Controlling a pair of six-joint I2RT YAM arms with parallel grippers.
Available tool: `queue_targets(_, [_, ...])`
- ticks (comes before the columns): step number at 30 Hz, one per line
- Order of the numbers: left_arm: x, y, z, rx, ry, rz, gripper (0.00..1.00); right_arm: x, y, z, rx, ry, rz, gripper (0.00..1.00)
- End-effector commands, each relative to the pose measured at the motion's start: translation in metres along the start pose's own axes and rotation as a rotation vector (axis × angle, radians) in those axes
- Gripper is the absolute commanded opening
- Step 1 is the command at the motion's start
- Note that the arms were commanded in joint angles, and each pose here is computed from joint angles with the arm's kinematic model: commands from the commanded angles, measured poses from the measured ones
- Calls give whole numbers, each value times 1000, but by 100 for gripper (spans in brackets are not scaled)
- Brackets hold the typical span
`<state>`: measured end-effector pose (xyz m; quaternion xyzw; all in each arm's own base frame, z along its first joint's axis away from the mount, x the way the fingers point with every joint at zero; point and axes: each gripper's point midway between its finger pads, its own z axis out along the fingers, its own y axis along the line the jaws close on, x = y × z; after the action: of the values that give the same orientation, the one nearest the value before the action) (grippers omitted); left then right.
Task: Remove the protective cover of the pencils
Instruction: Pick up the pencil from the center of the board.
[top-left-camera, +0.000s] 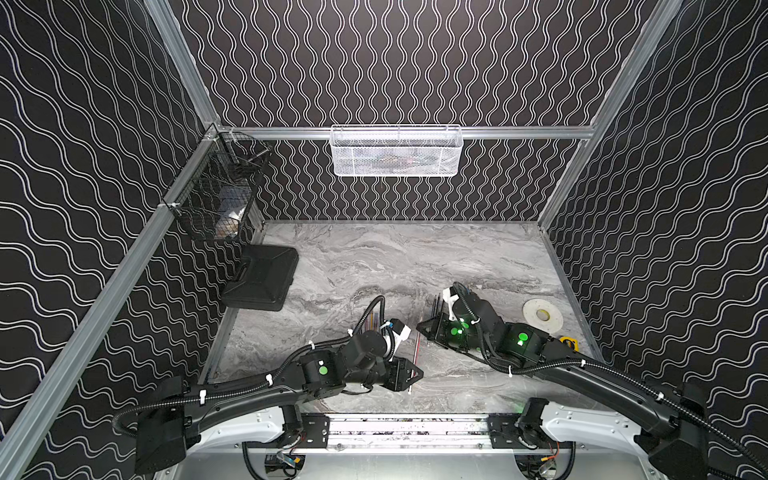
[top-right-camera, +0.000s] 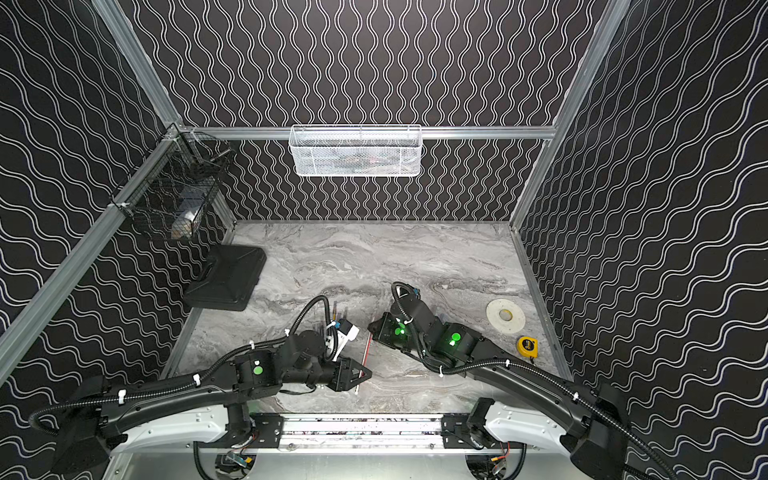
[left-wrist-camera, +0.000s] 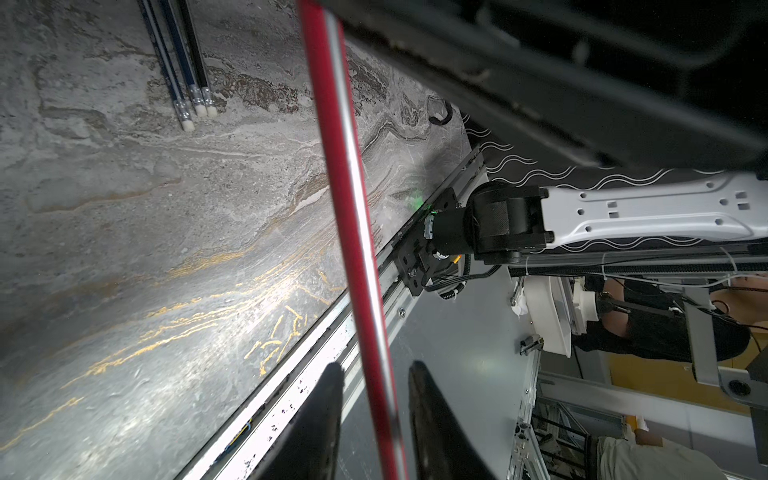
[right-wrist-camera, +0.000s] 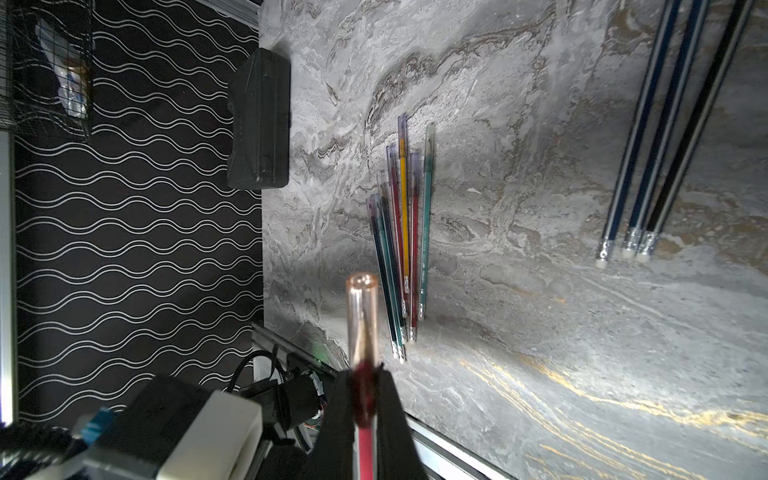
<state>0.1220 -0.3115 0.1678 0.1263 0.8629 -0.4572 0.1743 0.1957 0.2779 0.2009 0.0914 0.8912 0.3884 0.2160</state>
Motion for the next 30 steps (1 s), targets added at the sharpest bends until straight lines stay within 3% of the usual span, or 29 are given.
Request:
queue_targets(1, [-12, -11, -2, 29, -46, 16, 27, -1, 7, 0, -40, -7, 31, 4])
queue_targets(5, [-13, -7, -2, 6, -55, 21, 23, 2, 8, 2, -58, 6, 49, 4])
queue_targets(8, [-13, -4, -5, -22, -52, 42, 1, 4, 8, 4, -65, 17, 48, 5])
queue_targets(10, [-12, -1, -10, -63, -37, 74, 0, 5, 7, 3, -57, 17, 24, 8])
queue_targets(17, [-10, 25, -50, -294, 9, 247, 0, -4, 5, -24, -36, -30, -73, 39])
queue_targets(21, [-6, 35, -73, -398, 93, 356, 0, -8, 2, -42, -30, -61, -122, 39])
queue_targets(24, [5, 6, -67, -233, 155, 389, 0, -9, 0, -51, -52, -81, -157, 40])
queue_targets(27, [9, 4, -72, -243, 197, 409, 0, -6, 8, -58, -130, -87, -188, 39])
queue_targets(30, [8, -5, -75, -170, 141, 418, 0, -2, 18, -62, -207, -80, -201, 38])
